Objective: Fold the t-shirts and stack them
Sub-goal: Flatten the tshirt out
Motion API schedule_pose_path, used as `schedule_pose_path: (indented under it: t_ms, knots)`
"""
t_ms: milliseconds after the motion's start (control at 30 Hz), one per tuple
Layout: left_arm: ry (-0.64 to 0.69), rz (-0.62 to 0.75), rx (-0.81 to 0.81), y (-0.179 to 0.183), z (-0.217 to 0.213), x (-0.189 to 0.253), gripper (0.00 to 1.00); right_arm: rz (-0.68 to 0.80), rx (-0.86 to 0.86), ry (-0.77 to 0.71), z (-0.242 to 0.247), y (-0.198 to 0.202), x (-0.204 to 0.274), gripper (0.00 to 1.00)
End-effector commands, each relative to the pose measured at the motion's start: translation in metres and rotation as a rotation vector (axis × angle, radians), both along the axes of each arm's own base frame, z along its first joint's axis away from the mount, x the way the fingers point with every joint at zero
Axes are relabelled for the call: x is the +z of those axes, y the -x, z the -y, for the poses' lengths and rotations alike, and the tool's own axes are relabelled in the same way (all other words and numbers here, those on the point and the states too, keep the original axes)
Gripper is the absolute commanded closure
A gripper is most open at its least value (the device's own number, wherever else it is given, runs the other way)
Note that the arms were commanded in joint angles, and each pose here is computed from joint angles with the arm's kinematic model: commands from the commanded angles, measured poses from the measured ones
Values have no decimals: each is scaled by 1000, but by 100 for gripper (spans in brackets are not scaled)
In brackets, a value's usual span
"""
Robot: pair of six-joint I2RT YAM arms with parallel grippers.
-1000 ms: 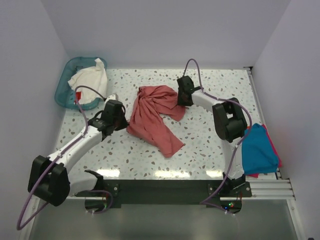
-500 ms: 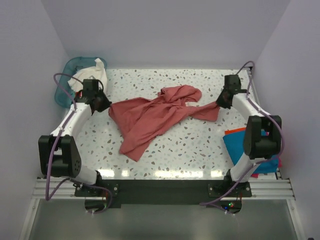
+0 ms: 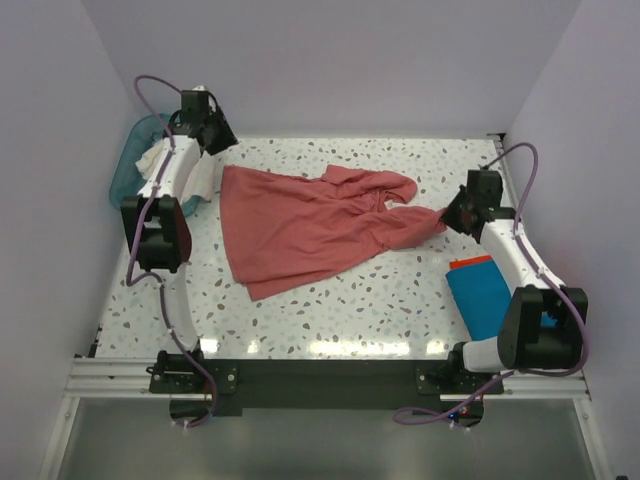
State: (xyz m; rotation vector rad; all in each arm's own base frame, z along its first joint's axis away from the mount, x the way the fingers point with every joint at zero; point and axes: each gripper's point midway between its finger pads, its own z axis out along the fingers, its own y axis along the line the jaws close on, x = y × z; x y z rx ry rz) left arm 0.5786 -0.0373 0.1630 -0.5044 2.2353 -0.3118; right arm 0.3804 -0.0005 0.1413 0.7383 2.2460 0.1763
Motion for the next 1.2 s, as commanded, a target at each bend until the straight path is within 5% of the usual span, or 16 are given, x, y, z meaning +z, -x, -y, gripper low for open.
schedule_pose_path:
  t_ms: [0, 67, 200, 233, 267, 333, 367, 433, 467, 667, 1167]
  knots:
    - [3, 93, -95, -19, 9, 39, 55, 46, 26, -80, -15, 11, -1, 100]
    - [12, 97, -106, -16, 13, 48, 44, 25, 20, -89, -16, 22, -15, 100]
    - [-30, 45, -79, 31, 32, 35, 43, 5, 14, -77, -14, 35, -25, 100]
    - [-32, 99, -84, 52, 45, 64, 43, -3, 16, -80, -14, 36, -26, 100]
    - [-78, 20, -25, 78, 37, 29, 45, -6, 22, -84, -16, 36, -27, 100]
    - [-52, 89, 0, 116, 49, 52, 50, -4, 22, -84, -16, 36, -27, 100]
    - [-72, 4, 25, 148, 44, 13, 53, -4, 23, -85, -16, 37, -28, 100]
    - [-16, 42, 60, 187, 52, 23, 59, 2, 36, -105, -20, 37, -28, 100]
    - [-28, -26, 74, 216, 49, -12, 60, -1, 39, -107, -21, 37, -29, 100]
    - [31, -121, 170, 310, 57, -68, 72, 3, 50, -122, -24, 35, -28, 100]
    - [24, -271, 118, 340, 86, -121, 64, -21, 53, -117, -24, 36, -38, 100]
